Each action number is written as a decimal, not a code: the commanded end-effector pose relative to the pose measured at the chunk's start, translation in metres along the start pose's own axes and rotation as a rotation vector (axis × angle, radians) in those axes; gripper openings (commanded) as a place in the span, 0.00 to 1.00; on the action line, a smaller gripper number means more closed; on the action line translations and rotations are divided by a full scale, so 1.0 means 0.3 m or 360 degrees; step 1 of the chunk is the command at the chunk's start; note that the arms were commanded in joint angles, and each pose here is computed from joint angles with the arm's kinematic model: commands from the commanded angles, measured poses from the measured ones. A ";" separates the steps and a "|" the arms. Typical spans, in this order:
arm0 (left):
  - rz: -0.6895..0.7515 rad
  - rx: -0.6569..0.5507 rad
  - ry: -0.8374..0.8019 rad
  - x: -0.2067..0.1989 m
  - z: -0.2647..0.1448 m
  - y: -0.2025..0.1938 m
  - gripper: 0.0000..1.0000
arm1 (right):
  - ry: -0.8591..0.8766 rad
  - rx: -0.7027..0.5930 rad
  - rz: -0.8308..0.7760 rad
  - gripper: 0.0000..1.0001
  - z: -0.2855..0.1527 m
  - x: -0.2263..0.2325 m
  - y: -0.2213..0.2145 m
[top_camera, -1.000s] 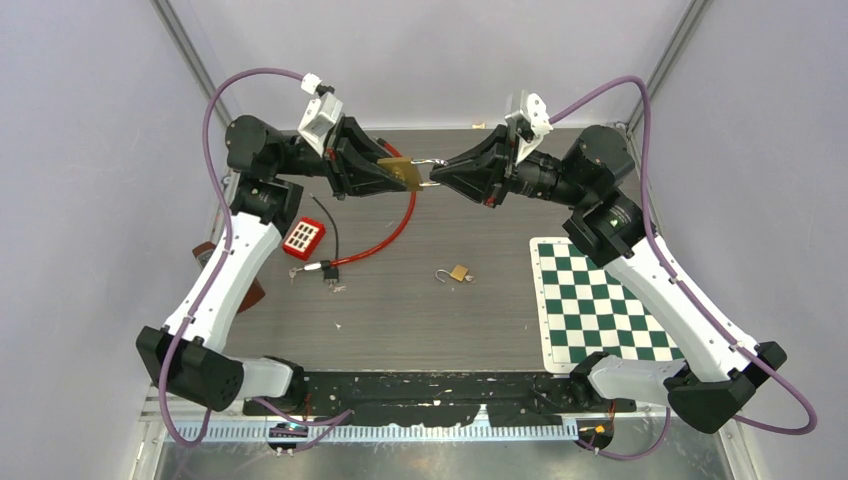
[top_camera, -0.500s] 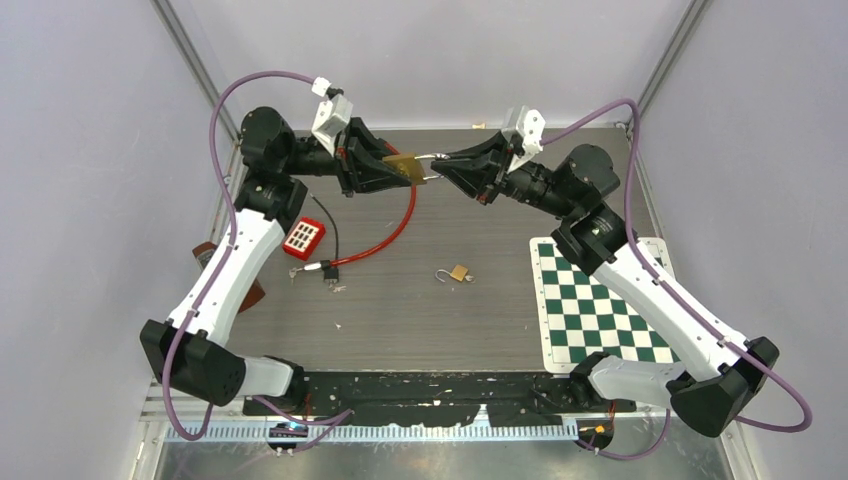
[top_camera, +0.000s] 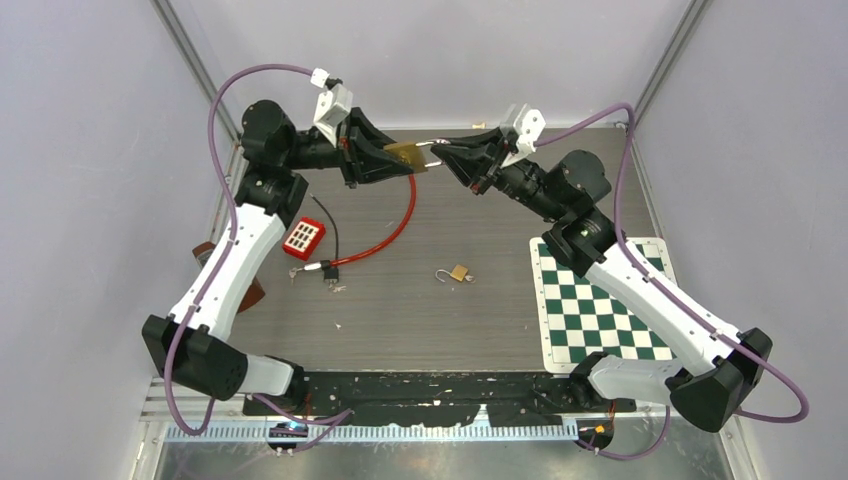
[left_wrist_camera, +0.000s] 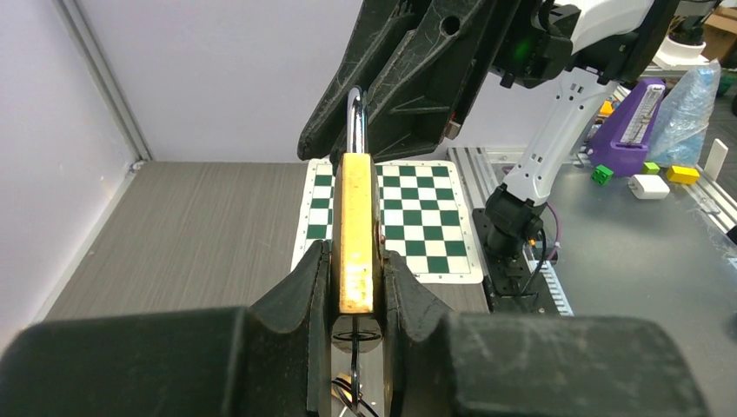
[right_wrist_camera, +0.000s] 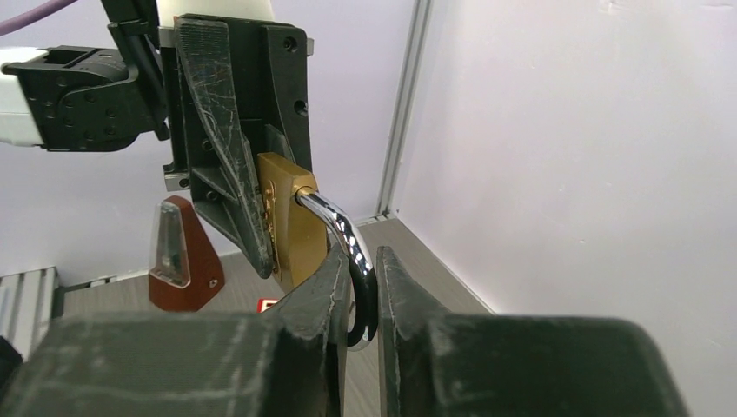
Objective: Lock with the key
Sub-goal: Lock the lock.
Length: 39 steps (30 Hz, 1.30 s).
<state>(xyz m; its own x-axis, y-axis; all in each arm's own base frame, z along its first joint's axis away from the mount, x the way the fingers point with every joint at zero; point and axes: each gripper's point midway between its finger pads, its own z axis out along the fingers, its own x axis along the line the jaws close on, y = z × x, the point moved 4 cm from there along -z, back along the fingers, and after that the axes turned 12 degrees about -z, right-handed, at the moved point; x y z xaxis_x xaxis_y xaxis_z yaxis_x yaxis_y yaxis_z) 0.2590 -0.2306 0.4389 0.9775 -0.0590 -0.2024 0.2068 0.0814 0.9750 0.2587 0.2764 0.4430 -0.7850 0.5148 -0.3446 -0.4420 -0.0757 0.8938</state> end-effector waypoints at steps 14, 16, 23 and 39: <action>0.0279 -0.0117 -0.0072 -0.049 0.153 0.127 0.00 | 0.0926 0.0501 0.0336 0.05 0.045 0.555 -0.338; 0.0292 -0.0119 -0.0064 -0.050 0.152 0.138 0.00 | 0.0908 0.0503 0.0322 0.05 0.045 0.552 -0.339; 0.0257 -0.0112 0.0014 -0.044 0.106 0.115 0.00 | 0.0635 0.0472 0.0317 0.05 0.046 0.407 -0.258; 0.0049 -0.0276 0.0061 -0.060 0.037 0.074 0.00 | 0.0355 0.0343 0.0581 0.86 -0.088 0.137 0.061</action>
<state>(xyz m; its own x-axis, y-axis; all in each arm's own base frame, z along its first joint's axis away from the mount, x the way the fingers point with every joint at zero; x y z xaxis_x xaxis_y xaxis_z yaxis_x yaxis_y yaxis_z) 0.2535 -0.2421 0.4172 0.9426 -0.0262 -0.3328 0.3337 0.1042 0.9369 0.2348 0.2753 0.4492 -0.8681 0.4683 -0.1648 -0.1929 -0.0122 0.9811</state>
